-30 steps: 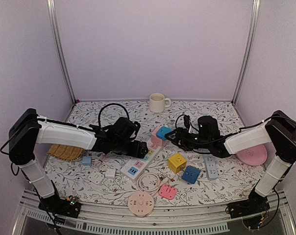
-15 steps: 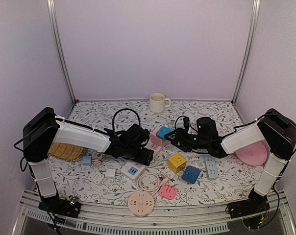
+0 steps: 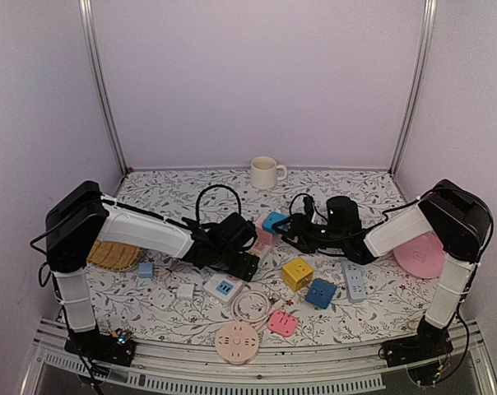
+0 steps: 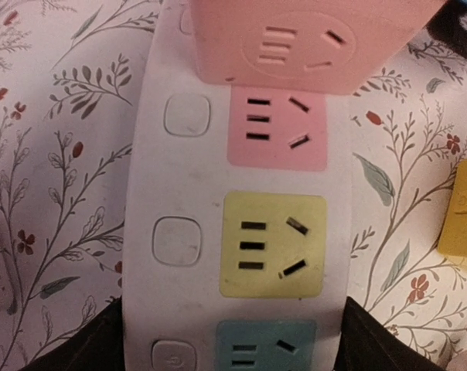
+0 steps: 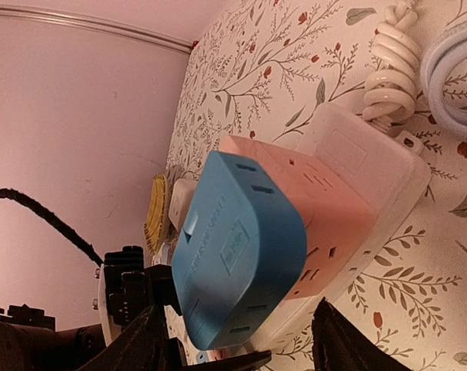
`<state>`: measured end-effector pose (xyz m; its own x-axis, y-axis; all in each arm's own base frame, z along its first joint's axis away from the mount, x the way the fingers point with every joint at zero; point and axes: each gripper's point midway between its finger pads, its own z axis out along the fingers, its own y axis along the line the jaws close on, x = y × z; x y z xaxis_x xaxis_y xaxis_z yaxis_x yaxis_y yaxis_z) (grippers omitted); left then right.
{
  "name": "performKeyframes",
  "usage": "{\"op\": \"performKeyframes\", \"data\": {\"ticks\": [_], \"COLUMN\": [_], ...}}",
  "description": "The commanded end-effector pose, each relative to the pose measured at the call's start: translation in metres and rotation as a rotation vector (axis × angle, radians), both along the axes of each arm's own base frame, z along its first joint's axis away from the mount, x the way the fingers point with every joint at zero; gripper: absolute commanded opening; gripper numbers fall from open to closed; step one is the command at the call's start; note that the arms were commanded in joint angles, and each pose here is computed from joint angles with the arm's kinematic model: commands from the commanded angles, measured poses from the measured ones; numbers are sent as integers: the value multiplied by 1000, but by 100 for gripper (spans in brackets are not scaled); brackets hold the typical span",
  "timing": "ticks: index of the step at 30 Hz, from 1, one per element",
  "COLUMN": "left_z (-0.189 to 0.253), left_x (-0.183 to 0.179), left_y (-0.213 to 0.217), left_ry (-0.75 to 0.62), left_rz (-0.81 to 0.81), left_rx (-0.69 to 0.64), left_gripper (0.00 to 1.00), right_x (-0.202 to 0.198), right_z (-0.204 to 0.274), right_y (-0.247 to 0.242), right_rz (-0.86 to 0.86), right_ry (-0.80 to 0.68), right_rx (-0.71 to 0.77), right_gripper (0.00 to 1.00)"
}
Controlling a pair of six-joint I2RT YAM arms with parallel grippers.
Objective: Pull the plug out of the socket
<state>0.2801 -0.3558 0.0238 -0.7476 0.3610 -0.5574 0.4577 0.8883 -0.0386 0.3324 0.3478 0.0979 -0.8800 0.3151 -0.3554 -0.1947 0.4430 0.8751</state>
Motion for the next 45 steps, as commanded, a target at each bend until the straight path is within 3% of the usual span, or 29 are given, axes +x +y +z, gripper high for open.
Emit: {"op": "performKeyframes", "data": {"ticks": [1,20,29,34,45], "left_z": [-22,-35,-36,-38,-40], "left_x": [-7,-13,-15,-15,-16], "left_y": [9,11,11,12,10], "left_ry": [17,30,37,39,51], "left_rz": [9,-3,-6,-6,-9], "left_rx": [86,120,119,122,125], "left_gripper": [72,51,31,25,14], "right_x": [9,34,36,33,27], "right_z": [7,8,14,12,37], "right_y": [5,6,7,9,14], "right_rz": [7,-31,-23,-12,37], "right_ry": [-1,11,9,26,5], "right_rx": [69,120,145,173,277], "right_gripper": [66,61,57,49,20]}}
